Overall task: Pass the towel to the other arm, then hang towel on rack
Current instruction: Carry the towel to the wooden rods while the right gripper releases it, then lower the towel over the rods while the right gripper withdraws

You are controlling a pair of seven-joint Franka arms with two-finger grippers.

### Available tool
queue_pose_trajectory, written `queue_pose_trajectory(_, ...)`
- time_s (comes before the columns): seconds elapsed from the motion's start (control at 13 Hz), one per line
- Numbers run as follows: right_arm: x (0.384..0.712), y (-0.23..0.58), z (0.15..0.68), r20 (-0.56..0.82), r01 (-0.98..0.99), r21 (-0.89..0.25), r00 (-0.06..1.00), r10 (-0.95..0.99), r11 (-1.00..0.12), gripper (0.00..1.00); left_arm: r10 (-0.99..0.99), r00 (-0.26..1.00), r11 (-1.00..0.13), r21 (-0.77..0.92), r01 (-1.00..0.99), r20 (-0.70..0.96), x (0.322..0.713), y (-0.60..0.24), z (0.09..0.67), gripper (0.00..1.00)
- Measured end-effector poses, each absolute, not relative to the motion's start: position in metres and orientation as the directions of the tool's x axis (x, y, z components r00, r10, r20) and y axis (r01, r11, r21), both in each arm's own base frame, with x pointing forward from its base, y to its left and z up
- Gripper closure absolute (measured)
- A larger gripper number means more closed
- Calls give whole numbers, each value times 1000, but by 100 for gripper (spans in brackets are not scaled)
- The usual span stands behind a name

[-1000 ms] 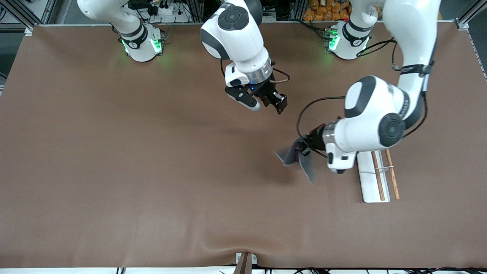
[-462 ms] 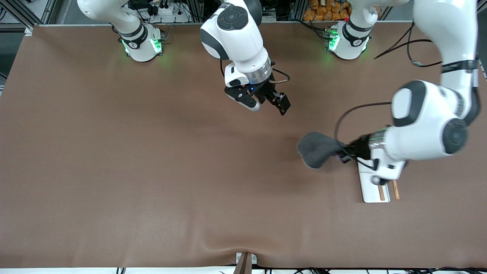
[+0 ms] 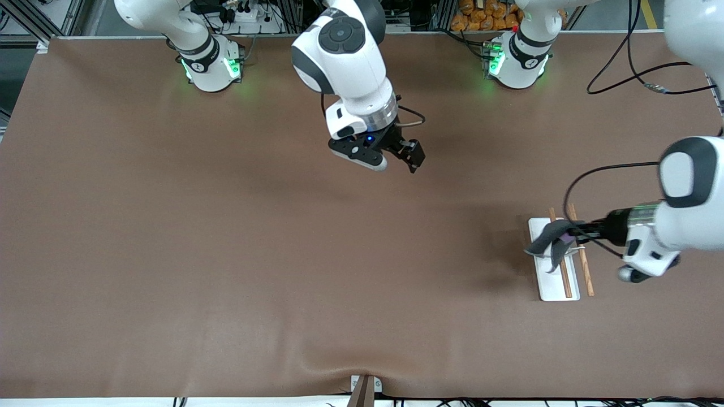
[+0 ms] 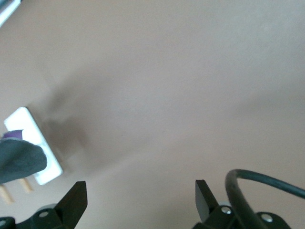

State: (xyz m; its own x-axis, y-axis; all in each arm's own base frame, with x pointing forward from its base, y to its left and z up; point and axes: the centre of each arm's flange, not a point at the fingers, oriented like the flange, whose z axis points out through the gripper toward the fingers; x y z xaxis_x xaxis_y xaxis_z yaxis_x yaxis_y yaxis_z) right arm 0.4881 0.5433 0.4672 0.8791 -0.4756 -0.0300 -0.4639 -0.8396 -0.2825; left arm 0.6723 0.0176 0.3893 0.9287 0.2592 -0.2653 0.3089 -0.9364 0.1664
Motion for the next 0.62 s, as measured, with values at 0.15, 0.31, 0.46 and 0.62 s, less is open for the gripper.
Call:
queue_pose_trajectory(0.15, 502, 524, 472, -19, -418, -253, 904, -428, -872, 0, 213, 940, -945, 188, 268, -267, 669, 50, 387, 98)
queue_pose_trajectory(0.31, 515, 503, 478, -12, -367, -226, 927, -374, -902, 0, 172, 950, -955, 194, 225, -259, 666, 70, 386, 98)
queue_pose_trajectory(0.46, 523, 480, 481, -20, -274, -174, 961, -275, -946, 0, 132, 960, -968, 179, 179, -248, 664, 87, 385, 98)
queue_pose_trajectory(0.62, 530, 453, 485, -25, -124, -138, 992, -122, -983, 0, 126, 961, -969, 175, 172, -247, 661, 108, 381, 98)
